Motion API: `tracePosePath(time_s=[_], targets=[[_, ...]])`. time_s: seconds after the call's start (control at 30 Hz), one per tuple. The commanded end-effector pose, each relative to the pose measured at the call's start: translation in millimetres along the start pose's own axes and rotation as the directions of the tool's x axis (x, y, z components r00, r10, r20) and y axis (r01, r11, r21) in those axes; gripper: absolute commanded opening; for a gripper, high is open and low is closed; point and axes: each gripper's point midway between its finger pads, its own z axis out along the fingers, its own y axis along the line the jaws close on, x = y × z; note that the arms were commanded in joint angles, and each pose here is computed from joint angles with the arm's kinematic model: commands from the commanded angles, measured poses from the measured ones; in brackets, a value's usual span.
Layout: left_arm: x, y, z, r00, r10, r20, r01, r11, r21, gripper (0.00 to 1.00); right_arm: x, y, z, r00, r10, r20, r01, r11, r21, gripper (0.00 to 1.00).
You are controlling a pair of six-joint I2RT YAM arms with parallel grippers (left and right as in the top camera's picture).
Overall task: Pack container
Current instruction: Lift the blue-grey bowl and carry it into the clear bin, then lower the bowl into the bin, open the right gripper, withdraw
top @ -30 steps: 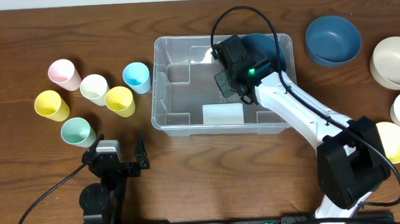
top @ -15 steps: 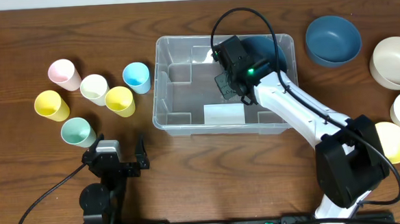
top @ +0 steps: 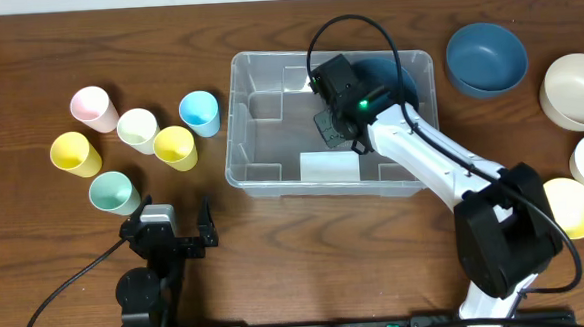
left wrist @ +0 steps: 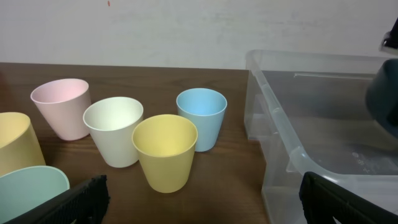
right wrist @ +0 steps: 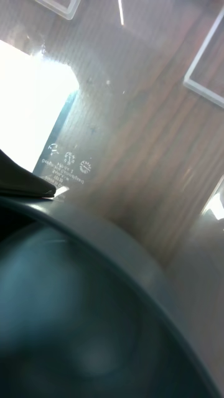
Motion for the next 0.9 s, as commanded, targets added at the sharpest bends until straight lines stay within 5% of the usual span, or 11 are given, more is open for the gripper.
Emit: tracePosePath(time_s=[0.0,0.33,0.5,0.87], targets=[[15,2,3,0.999,0.007,-0.033,-0.008,1.000,-0.010,0.98,3,-1,5,1.000,-0.012,-0.013,0.012,1.000,0.021,0.01],[15,2,3,0.999,0.007,-0.033,-0.008,1.000,-0.010,0.98,3,-2,5,0.999,-0.031,-0.012,0.031,0.999,0.022,0.04],[15,2,3,0.999,0.007,-0.033,-0.008,1.000,-0.010,0.98,2,-8,4,0.999,-0.034,-0.010,0.034,0.998,0.056,0.43],[15,2,3,0.999,0.007,-0.033,-0.008,1.000,-0.010,0.98,-11,-11,-2,0.999,-0.035,0.025,0.033,0.998,0.057,0.43]])
